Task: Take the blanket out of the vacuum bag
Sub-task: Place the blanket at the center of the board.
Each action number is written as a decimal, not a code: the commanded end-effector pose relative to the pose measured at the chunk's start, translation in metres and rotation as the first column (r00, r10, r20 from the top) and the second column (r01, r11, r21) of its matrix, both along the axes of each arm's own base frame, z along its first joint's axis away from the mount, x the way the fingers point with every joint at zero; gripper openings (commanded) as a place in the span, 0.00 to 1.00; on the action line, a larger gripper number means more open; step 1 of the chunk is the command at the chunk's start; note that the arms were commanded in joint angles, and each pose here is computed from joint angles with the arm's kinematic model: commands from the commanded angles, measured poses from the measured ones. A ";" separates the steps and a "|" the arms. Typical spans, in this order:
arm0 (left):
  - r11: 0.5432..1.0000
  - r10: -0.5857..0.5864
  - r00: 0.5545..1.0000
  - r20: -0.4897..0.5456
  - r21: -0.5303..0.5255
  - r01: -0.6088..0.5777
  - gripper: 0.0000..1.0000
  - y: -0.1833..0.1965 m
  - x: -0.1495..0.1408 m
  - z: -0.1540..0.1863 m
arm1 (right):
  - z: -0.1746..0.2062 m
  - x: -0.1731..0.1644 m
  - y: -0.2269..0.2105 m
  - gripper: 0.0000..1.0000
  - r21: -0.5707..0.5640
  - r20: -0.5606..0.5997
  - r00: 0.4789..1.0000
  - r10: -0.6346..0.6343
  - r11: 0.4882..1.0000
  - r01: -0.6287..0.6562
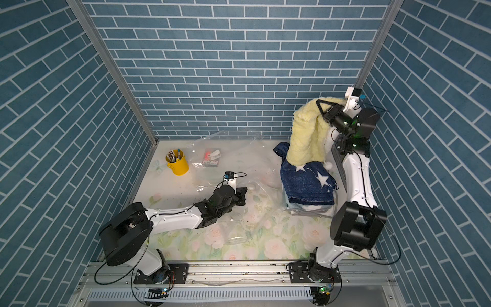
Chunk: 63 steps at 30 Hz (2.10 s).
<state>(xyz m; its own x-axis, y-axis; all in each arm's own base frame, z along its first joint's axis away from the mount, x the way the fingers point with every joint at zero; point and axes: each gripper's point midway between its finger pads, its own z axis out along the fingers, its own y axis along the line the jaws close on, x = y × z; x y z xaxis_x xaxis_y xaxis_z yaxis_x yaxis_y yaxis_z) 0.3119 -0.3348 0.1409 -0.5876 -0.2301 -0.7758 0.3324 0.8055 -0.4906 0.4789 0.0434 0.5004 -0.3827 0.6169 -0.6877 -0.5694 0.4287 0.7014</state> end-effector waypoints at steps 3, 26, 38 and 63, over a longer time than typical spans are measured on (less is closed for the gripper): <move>1.000 -0.010 1.000 0.028 -0.003 0.010 0.00 0.000 0.002 0.011 | 0.041 -0.013 -0.002 0.00 -0.107 0.110 0.991 -0.081 0.990 0.093; 0.997 -0.044 0.999 -0.014 -0.070 0.043 0.00 0.001 -0.012 0.003 | -0.183 -0.139 0.000 0.00 -0.246 -0.243 0.916 -0.318 0.934 0.259; 0.996 -0.050 0.999 -0.005 -0.070 0.049 0.00 0.005 -0.015 0.006 | -0.210 -0.180 -0.003 0.00 -0.455 -0.280 0.886 -0.370 0.864 0.217; 0.997 -0.055 0.998 -0.008 -0.058 0.054 0.02 0.006 -0.017 0.016 | -0.310 -0.264 0.010 0.65 -0.416 -0.503 0.787 -0.357 0.898 0.142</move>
